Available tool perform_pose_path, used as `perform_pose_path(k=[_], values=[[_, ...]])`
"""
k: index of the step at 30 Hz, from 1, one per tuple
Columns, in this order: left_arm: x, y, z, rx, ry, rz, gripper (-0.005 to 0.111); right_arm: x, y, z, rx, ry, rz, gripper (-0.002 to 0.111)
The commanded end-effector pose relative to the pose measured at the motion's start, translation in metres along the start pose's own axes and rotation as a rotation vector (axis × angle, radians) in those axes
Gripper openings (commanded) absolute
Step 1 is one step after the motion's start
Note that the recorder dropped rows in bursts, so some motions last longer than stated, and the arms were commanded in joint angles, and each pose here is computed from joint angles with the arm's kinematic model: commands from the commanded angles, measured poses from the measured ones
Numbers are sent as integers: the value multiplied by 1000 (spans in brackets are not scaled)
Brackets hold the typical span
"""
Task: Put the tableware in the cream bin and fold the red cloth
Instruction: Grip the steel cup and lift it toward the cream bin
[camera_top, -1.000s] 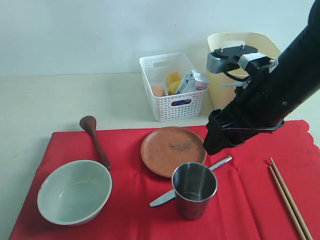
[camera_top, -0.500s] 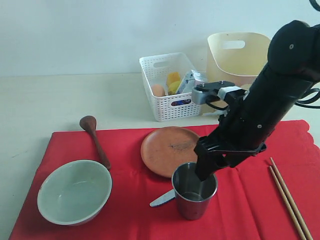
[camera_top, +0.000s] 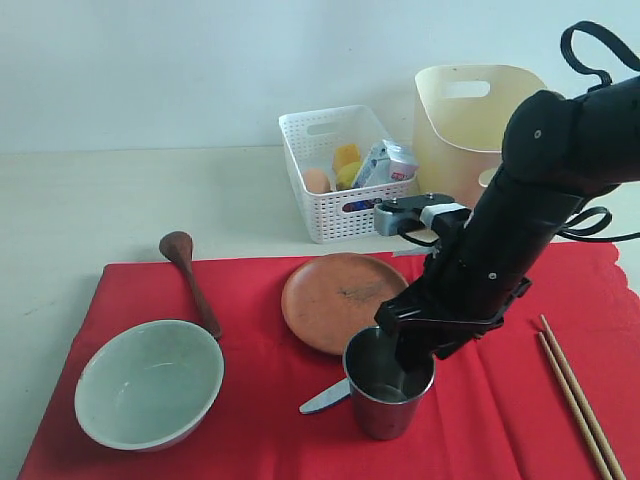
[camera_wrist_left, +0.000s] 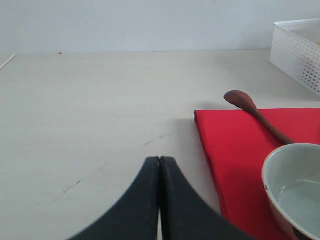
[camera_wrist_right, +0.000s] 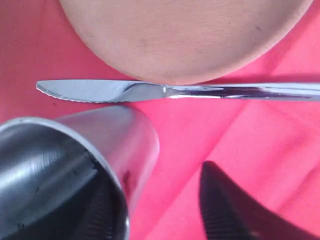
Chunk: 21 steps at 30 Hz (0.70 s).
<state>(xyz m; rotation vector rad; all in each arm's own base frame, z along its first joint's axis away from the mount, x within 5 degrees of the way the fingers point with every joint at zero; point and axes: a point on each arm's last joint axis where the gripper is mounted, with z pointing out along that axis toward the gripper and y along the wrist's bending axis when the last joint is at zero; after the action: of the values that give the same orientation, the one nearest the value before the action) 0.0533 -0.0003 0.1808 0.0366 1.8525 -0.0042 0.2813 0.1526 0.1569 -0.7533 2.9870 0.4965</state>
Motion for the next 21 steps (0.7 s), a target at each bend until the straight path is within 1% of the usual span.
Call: perform_pose_path(k=[1,2,4,5,8,12,18,21], values=[[0,0,0,-2,-11,0,0,-4,1,-2,-9,-21,4,19],[0,0,0,-2,-11,0,0,-4,1,-3,-9,-23,1,12],[0,0,0,-2,-11,0,0,-4,2,-4,-14,-13,-1,2],[0,0,0,-2,-11,0,0,-6,3,-6,-19,-10,-5,0],[0,0,0,-2,-11,0,0,-9,7,-16,-34,2,-21,0],[0,0,0,-2,-11,0,0,-10,12,-31,-36,-28,-42,0],[0,0,0,-2,-11,0,0,-5,25,-68,-28,-135,-91,0],[0,0,0,-2,-11,0,0,1,32,-90,-17,-206,-140,0]])
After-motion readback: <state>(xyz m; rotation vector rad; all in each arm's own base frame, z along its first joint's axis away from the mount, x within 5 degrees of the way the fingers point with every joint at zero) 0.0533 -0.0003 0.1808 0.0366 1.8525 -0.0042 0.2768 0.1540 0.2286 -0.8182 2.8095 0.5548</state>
